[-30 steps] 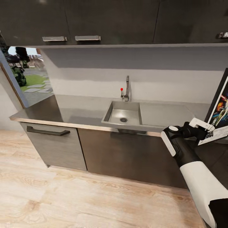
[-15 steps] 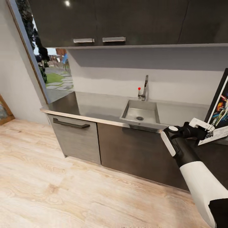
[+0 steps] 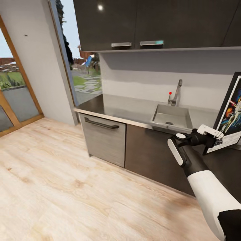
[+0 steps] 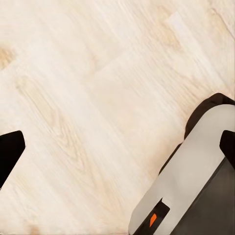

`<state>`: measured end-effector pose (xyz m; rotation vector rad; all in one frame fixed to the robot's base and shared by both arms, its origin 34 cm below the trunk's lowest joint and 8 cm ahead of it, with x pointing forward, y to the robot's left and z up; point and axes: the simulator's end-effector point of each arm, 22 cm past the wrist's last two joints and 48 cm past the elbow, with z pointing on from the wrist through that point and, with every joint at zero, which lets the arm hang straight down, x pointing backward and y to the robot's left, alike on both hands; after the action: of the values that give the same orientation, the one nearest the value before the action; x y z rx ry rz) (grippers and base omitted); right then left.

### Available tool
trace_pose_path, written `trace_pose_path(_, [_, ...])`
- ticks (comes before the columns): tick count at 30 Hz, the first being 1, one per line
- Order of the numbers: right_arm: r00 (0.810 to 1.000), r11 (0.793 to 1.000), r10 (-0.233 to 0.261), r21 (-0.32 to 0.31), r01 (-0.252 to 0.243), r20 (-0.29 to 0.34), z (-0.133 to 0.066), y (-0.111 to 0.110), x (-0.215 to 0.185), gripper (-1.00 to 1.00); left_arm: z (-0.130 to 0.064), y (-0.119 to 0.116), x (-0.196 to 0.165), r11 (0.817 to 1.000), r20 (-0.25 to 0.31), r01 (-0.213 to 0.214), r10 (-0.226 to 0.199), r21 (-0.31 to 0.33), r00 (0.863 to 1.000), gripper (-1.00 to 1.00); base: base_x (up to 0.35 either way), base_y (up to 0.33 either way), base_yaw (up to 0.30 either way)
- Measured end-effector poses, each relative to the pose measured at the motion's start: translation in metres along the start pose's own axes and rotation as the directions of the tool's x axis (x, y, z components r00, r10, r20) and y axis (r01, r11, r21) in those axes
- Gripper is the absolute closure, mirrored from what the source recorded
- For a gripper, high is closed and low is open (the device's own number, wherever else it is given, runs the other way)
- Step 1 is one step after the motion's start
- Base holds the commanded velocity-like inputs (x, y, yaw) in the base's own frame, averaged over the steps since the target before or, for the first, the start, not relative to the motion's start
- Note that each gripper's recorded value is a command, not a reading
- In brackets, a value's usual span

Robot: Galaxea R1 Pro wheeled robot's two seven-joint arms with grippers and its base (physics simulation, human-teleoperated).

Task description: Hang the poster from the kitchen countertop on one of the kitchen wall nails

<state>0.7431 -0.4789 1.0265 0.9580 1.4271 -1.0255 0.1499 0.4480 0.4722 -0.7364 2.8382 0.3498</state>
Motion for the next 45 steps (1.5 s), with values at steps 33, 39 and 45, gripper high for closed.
trace_pose_path(33, [0.999, 0.954, -0.002, -0.3, -0.008, -0.032, -0.147, 0.091, 0.006, 1.0, 0.0, -0.005, -0.046, 1.0, 0.096, -0.017, 0.016, 0.01, 0.995, -1.0, -0.077, 0.058, 0.125])
trace_pose_path(39, [1.0, 0.936, -0.001, -0.352, -0.002, -0.008, -0.172, 0.102, 0.001, 1.0, -0.003, -0.01, -0.076, 0.999, 0.16, -0.026, 0.023, 0.02, 0.987, -1.0, 0.0, 0.0, 0.0])
trace_pose_path(45, [0.999, 0.903, -0.008, -0.429, 0.028, 0.049, -0.21, 0.117, -0.006, 1.0, -0.01, -0.034, -0.115, 0.992, 0.242, -0.063, 0.034, 0.113, 0.97, -1.0, 0.0, 0.0, 0.0])
